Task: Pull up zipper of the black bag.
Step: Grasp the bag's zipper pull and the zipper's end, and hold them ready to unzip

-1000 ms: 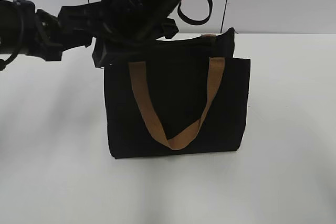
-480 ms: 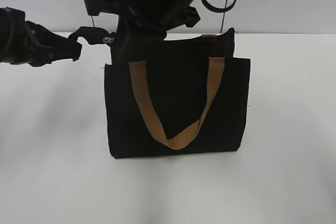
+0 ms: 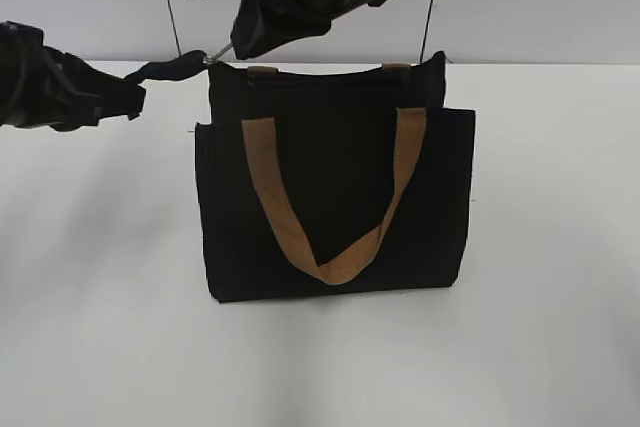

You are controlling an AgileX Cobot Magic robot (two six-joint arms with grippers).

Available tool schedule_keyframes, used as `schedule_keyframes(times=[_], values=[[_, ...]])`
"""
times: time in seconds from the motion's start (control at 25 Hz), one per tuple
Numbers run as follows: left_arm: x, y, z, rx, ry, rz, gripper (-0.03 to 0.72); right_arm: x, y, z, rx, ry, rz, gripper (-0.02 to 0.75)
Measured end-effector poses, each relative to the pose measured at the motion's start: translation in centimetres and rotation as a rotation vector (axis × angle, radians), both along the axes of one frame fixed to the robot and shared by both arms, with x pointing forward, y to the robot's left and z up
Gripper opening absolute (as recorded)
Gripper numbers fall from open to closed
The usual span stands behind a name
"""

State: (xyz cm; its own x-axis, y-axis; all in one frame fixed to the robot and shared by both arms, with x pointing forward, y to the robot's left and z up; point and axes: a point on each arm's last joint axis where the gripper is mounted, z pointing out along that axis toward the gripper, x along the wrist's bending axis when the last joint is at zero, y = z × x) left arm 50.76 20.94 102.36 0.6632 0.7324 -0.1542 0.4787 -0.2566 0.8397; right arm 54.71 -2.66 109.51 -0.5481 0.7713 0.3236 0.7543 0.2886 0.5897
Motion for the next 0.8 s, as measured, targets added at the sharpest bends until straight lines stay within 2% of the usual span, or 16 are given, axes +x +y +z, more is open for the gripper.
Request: schedule_keyframes(times=[0.24,0.52,0.8], values=[[0.3,0.6,-0.5,0.039,-0.002,0.08,0.019,0.4,0.1,-0.8,-0.046,-0.024,0.035,-0.015],[0.3,1.0,-1.8,0.07,0.03,0.121,0.019,0.4,-1.6,-1.7,-0.266,-0.035,0.081,-0.015],[0.4,1.1,-1.9,0.076,0.03,0.131,0.019,0.7,-5.8,-0.5,-0.481,-0.034,0.046,-0.015]])
